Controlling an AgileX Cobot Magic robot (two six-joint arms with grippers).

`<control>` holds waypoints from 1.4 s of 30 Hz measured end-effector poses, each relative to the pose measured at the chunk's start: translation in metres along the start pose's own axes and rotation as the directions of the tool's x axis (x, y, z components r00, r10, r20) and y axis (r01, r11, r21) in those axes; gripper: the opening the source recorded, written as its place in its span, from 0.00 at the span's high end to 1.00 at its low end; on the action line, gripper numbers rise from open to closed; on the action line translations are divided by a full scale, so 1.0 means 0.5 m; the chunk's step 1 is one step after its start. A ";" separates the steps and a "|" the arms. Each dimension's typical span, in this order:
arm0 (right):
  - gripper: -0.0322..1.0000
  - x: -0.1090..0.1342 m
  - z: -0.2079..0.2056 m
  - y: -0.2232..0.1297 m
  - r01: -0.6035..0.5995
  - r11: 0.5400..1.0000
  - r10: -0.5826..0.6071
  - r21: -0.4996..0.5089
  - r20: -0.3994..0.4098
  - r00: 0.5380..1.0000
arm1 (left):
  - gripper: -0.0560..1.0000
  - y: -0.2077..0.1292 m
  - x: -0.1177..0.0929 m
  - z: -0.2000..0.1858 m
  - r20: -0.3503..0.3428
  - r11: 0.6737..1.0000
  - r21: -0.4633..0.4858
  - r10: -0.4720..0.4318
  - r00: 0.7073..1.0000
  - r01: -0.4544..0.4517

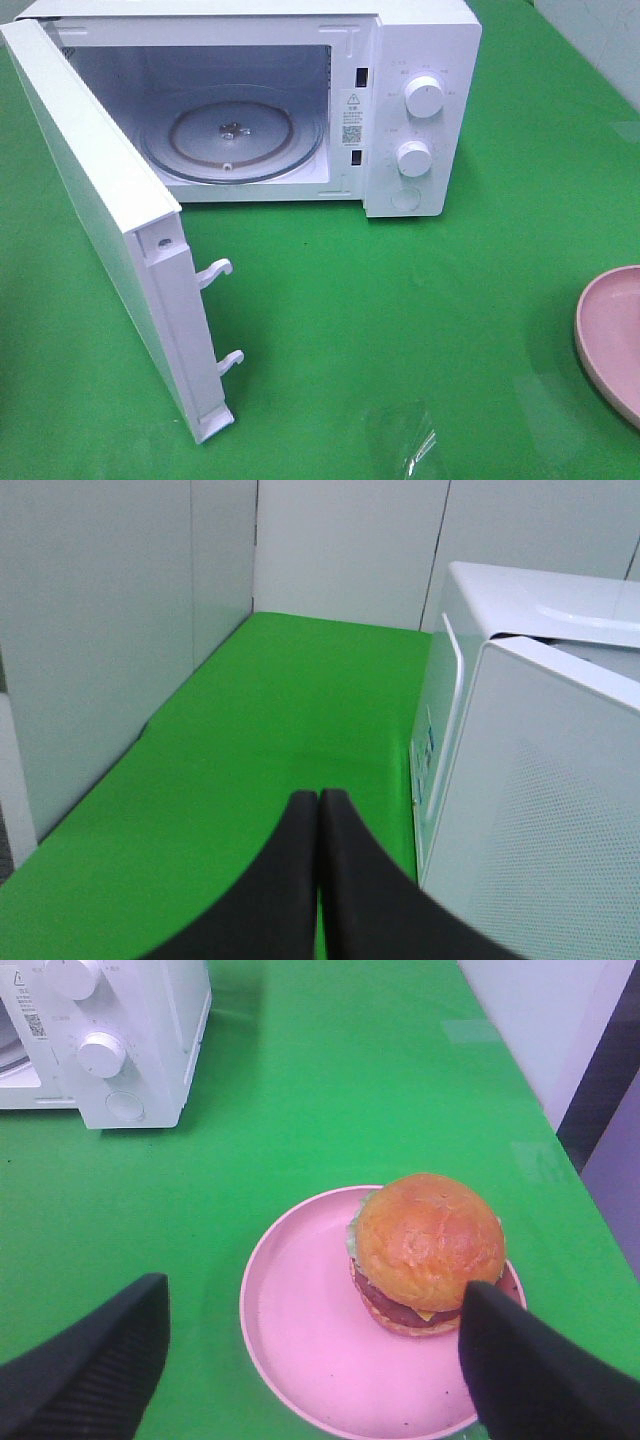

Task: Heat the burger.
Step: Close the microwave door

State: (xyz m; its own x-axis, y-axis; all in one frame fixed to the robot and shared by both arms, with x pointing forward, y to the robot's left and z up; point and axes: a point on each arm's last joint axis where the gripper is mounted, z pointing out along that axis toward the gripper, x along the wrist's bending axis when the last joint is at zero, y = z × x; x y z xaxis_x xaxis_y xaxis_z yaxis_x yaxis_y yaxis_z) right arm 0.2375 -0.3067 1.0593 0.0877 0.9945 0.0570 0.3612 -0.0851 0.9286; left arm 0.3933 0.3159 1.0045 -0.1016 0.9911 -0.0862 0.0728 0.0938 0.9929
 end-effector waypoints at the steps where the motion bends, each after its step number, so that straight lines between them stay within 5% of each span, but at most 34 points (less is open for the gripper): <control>1: 0.23 0.000 0.000 0.000 0.000 1.000 0.000 0.000 0.000 1.000 | 0.95 -0.012 -0.004 0.018 0.027 1.000 0.017 -0.010 1.000 0.009; 6: 0.23 0.000 0.000 0.000 0.000 1.000 0.000 0.000 0.000 1.000 | 0.95 -0.026 -0.015 0.044 0.089 0.999 0.045 -0.003 0.996 -0.001; 10: 0.23 0.000 0.000 0.000 0.000 1.000 0.000 0.000 0.000 1.000 | 0.95 -0.039 -0.045 0.096 0.260 0.995 0.075 0.048 0.964 -0.069; 17: 0.23 0.000 0.000 0.000 0.000 1.000 0.000 0.000 0.000 1.000 | 0.95 -0.061 -0.063 0.127 0.342 0.990 0.116 0.039 0.939 -0.084; 21: 0.23 0.000 0.000 0.000 0.000 1.000 0.000 0.000 0.000 1.000 | 0.95 -0.071 -0.116 0.152 0.449 0.986 0.132 0.035 0.893 -0.105; 42: 0.23 0.000 0.000 0.000 0.000 1.000 0.000 0.000 0.000 1.000 | 0.95 -0.105 -0.269 0.209 0.558 0.983 0.127 0.037 0.829 -0.129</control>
State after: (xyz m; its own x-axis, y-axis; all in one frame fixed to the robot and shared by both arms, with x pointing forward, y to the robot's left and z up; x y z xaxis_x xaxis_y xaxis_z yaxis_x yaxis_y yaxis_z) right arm 0.2375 -0.3067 1.0593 0.0877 0.9945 0.0570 0.3612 -0.0851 0.9286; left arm 0.5068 0.1877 0.9556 0.4717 0.8781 -0.0806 0.2111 -0.0237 0.9772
